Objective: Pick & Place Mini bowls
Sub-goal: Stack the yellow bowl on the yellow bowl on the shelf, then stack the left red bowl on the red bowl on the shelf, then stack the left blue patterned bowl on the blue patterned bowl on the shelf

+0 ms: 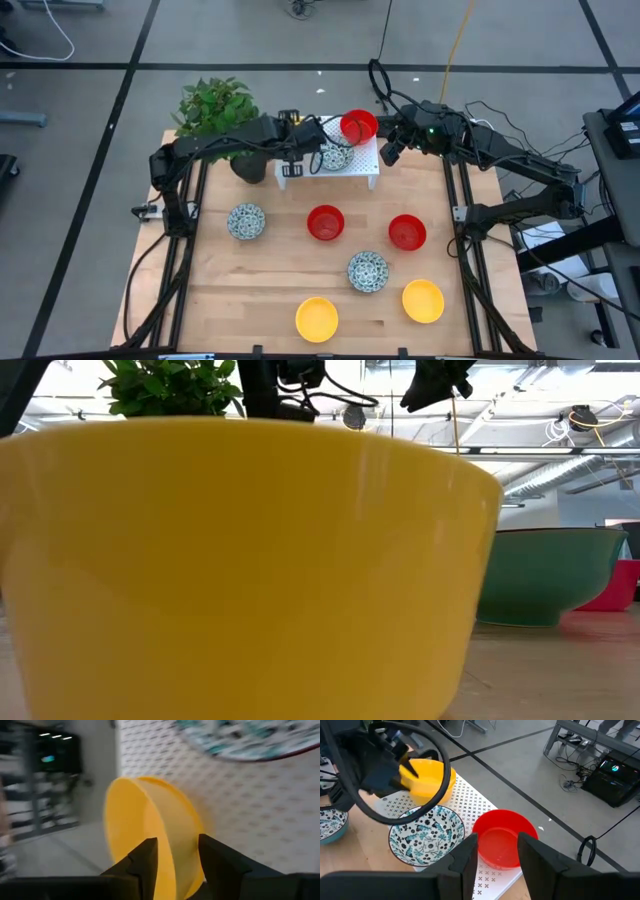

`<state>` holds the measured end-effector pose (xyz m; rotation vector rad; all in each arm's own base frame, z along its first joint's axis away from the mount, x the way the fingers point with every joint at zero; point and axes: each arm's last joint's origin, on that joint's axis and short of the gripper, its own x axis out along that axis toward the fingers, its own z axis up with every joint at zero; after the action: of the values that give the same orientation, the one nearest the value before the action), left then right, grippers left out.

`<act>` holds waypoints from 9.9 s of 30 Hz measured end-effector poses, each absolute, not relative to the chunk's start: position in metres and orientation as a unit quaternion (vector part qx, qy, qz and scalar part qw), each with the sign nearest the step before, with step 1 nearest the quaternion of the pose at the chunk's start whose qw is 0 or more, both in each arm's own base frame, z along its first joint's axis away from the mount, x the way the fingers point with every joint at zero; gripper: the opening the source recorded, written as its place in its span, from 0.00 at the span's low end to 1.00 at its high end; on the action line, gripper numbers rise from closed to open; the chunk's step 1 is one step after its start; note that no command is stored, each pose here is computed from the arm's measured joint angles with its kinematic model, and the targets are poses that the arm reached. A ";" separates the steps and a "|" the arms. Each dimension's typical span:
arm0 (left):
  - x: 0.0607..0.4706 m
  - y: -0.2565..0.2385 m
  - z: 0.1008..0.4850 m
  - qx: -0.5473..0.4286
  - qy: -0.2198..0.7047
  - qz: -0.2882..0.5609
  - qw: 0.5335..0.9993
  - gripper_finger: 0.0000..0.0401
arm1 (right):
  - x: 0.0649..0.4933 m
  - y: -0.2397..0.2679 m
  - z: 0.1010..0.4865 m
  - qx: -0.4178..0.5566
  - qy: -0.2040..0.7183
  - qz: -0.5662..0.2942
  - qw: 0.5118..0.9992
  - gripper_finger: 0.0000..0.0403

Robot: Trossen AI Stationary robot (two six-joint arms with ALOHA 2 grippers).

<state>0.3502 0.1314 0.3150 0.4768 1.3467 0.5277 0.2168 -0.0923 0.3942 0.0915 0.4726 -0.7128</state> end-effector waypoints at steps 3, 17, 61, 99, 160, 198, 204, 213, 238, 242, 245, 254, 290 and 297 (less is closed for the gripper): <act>0.350 0.133 0.316 0.228 0.610 0.261 0.712 0.36 | 0.217 -0.092 0.394 0.044 0.229 -0.346 0.909 0.31; 0.360 0.123 0.329 0.235 0.545 0.280 0.754 0.36 | 0.216 -0.092 0.392 0.053 0.238 -0.346 0.906 0.31; 0.333 -0.063 0.384 -0.303 0.413 0.068 0.856 0.36 | 0.286 -0.005 0.192 0.092 0.275 0.067 0.955 0.37; 0.328 -0.079 0.382 -0.256 0.431 0.040 0.865 0.36 | 0.318 0.015 0.120 -0.089 0.365 0.081 0.923 0.24; 0.331 -0.023 0.383 -0.224 0.425 0.085 0.873 0.36 | 0.224 -0.145 0.331 0.169 0.179 -0.320 0.915 0.01; 0.331 -0.008 0.382 -0.220 0.429 0.096 0.871 0.36 | 0.283 -0.182 0.299 0.146 0.209 -0.255 0.933 0.01; 0.331 -0.008 0.382 -0.220 0.431 0.096 0.870 0.36 | 0.283 -0.183 0.300 0.139 0.203 -0.253 0.936 0.01; 0.331 -0.008 0.382 -0.221 0.431 0.096 0.869 0.36 | 0.288 -0.183 0.310 0.135 0.152 -0.213 0.956 0.01; 0.330 -0.013 0.382 -0.216 0.435 0.089 0.869 0.36 | 0.269 -0.171 0.312 0.103 0.229 -0.269 0.930 0.01; 0.330 -0.013 0.382 -0.218 0.435 0.090 0.869 0.36 | 0.271 -0.172 0.309 0.105 0.235 -0.268 0.928 0.01; 0.330 -0.013 0.382 -0.219 0.435 0.090 0.869 0.36 | 0.273 -0.173 0.302 0.110 0.252 -0.266 0.924 0.01; 0.330 -0.013 0.382 -0.223 0.435 0.093 0.868 0.36 | 0.278 -0.175 0.298 0.095 0.253 -0.261 0.927 0.01; 0.326 -0.013 0.379 -0.216 0.455 0.096 0.858 0.36 | 0.231 -0.162 0.304 0.044 0.349 -0.448 0.822 0.43; 0.326 -0.016 0.379 -0.224 0.456 0.098 0.856 0.36 | 0.247 -0.170 0.285 0.072 0.350 -0.424 0.832 0.43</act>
<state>0.3260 -0.0162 0.3790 -0.4705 0.9574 0.2051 0.2468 -0.1697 0.2852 0.1536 0.7426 -0.8985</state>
